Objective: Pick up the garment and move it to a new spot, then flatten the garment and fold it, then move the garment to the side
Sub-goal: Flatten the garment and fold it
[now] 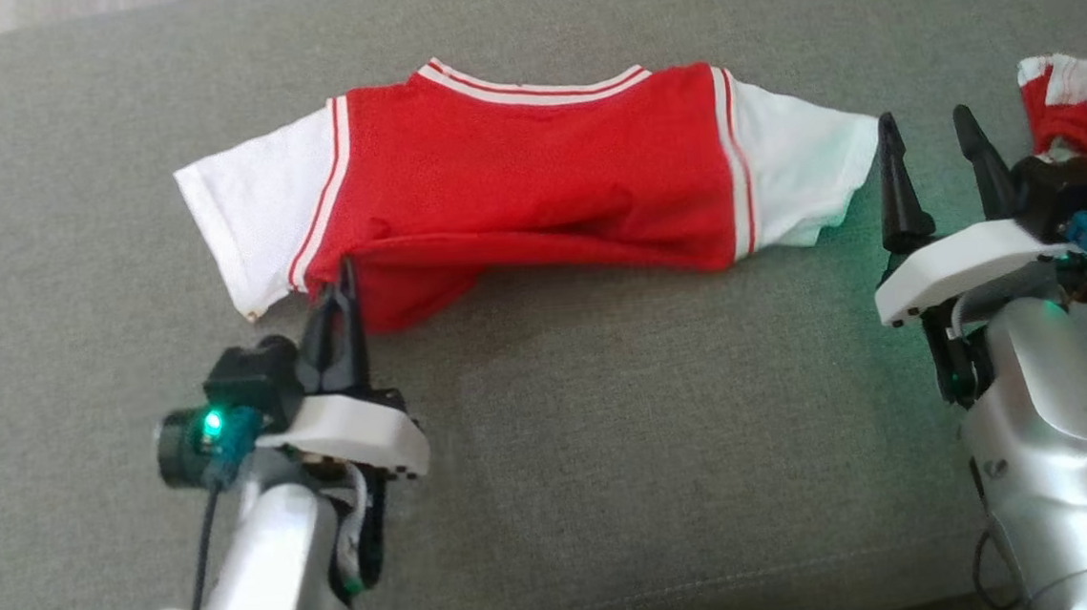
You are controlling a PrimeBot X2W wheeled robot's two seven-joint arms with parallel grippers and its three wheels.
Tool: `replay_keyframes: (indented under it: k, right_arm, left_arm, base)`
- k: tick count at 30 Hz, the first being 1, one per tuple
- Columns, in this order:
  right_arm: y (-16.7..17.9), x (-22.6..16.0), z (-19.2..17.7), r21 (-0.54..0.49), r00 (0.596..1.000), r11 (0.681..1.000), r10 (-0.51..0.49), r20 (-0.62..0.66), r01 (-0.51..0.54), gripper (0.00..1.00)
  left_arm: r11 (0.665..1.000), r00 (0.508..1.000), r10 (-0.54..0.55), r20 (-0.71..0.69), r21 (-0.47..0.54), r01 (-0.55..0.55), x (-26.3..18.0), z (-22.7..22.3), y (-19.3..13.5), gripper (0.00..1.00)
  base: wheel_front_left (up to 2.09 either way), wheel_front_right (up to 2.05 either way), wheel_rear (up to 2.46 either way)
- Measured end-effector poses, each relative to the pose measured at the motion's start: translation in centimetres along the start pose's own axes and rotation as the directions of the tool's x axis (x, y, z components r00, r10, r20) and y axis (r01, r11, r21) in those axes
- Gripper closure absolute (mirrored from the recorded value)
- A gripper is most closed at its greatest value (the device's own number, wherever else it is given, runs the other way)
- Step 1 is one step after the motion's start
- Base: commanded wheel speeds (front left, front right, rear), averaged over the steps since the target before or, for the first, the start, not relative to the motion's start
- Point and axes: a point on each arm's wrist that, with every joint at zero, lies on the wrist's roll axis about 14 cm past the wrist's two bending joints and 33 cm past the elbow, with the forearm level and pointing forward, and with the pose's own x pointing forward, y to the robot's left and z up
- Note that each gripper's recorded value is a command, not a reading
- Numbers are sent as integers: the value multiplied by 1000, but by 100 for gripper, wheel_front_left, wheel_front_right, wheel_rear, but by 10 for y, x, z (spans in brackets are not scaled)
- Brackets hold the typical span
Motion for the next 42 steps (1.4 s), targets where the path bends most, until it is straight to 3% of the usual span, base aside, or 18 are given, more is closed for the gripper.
replay_keyframes:
  k: [10, 13, 17, 20, 28, 36, 42]
  right_arm:
    - [9, -9, 11, 20, 1000, 1000, 12, 27, -13, 0]
    - [9, -20, 3, 34, 1000, 999, 6, 13, -7, 0]
    - [8, -36, -11, 44, 1000, 999, 0, -21, 0, 0]
    - [11, -42, -11, 49, 1000, 999, 6, -18, -5, 0]
    - [22, -50, -3, 66, 999, 997, 30, 14, -31, 0]
    - [41, -59, 12, 39, 993, 995, 91, 75, -94, 0]
    - [44, -74, -8, 39, 994, 994, 101, 30, -102, 0]
  left_arm:
    - [992, 989, -28, 146, 123, 10, 5, 52, 13, 100]
    - [992, 994, -13, 112, 128, -1, -10, 40, 17, 100]
    - [992, 999, 42, -29, 121, -38, -49, -8, 30, 97]
    - [990, 986, 103, -130, 106, -89, -76, -40, 42, 0]
    - [971, 968, 233, -95, 74, -227, -90, -29, 67, 0]
    - [969, 968, 243, -58, 65, -239, -89, -17, 65, 0]
    - [971, 970, 234, -71, 68, -229, -89, -20, 61, 0]
  base:
    - [0, 0, 0]
    - [0, 0, 0]
    - [0, 0, 0]
    - [0, 0, 0]
    - [0, 0, 0]
    - [0, 0, 0]
    - [0, 0, 0]
